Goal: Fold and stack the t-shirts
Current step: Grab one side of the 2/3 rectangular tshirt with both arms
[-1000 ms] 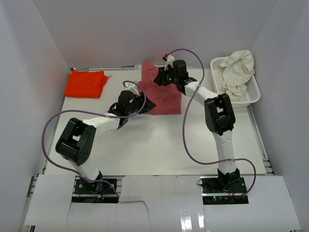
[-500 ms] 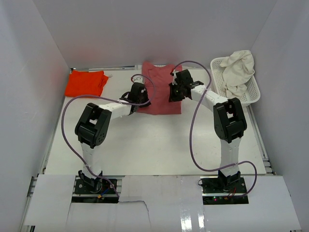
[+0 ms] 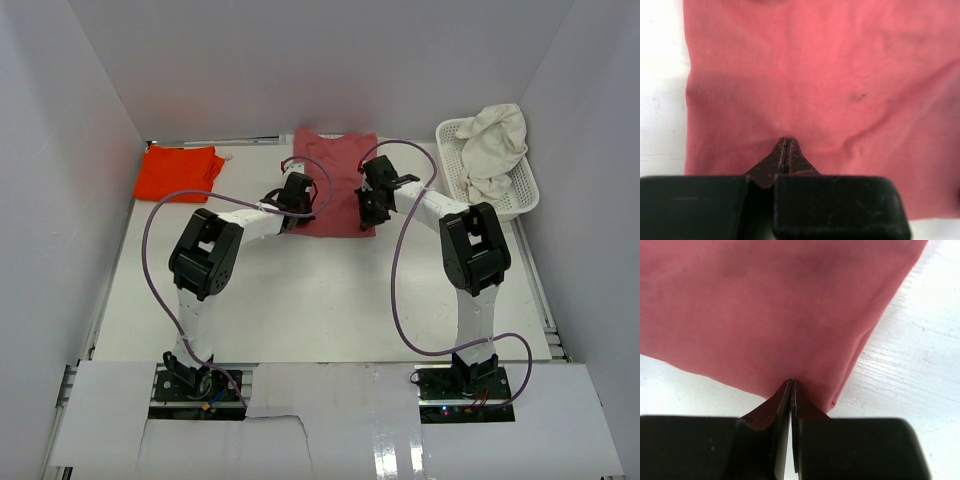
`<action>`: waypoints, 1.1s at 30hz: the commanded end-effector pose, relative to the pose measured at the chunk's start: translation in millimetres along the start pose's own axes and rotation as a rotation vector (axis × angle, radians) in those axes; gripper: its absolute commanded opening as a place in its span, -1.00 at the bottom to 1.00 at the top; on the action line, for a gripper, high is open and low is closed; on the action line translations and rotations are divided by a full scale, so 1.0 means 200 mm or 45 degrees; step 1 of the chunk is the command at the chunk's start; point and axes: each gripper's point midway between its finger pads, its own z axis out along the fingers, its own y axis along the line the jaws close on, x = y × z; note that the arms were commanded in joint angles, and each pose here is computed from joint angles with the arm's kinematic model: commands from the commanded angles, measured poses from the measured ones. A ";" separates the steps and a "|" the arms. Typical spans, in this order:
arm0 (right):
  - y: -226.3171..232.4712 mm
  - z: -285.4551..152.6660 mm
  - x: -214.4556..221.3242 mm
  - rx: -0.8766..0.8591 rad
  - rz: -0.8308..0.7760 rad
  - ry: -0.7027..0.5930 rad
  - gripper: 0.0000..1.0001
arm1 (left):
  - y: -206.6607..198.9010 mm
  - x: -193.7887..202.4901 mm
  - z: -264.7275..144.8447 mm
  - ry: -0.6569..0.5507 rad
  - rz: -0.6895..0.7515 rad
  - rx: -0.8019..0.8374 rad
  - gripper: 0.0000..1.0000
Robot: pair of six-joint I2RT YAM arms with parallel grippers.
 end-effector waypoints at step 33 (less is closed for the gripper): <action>-0.09 -0.42 1.39 0.256 0.023 0.451 -0.85 | 0.19 1.11 -0.82 0.540 0.115 -0.270 -1.00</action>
